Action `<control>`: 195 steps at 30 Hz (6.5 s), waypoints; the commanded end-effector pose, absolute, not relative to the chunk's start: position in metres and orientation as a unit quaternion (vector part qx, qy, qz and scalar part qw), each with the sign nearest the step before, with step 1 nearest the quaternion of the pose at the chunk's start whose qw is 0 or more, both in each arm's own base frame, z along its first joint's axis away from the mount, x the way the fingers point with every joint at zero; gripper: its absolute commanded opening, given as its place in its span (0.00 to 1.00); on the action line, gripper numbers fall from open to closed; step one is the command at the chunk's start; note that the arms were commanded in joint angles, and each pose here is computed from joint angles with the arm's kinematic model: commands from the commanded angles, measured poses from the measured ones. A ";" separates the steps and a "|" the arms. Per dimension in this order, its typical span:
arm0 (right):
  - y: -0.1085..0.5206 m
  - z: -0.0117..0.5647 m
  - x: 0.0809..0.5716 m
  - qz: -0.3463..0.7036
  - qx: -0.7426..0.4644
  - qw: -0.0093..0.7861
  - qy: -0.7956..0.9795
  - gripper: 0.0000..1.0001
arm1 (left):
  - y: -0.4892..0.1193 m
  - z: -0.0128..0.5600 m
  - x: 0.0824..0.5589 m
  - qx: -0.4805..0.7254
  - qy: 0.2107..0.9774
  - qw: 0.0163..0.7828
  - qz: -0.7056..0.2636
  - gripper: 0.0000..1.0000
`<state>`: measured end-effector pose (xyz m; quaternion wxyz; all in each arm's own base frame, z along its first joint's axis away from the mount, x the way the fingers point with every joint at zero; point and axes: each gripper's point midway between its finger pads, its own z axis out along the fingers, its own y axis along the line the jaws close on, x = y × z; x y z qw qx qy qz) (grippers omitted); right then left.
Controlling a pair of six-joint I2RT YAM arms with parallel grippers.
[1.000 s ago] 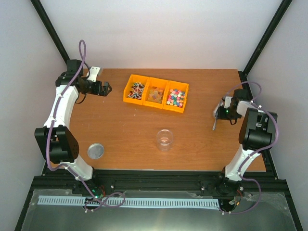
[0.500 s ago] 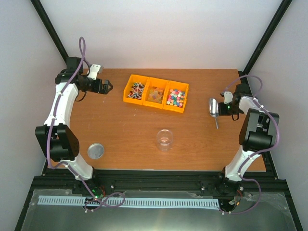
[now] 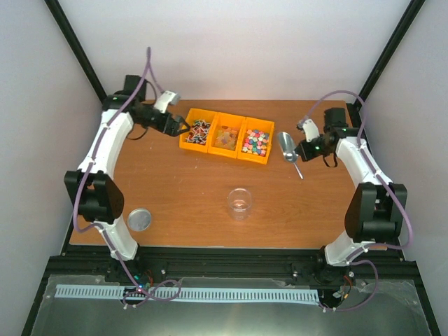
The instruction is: Pack the candies
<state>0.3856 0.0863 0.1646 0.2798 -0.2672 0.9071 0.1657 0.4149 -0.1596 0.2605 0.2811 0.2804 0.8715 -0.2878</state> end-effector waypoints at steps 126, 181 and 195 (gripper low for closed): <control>0.166 0.222 0.314 0.146 -0.396 0.364 0.830 0.03 | -0.082 0.092 0.547 0.218 0.945 0.228 0.085 0.61; 0.150 0.121 0.378 0.080 -0.338 0.215 0.913 0.03 | -0.164 0.096 0.394 0.348 0.913 0.124 -0.172 0.46; 0.144 0.149 0.375 0.061 -0.387 0.163 0.905 0.03 | -0.155 0.099 0.352 0.331 0.917 0.132 -0.179 0.41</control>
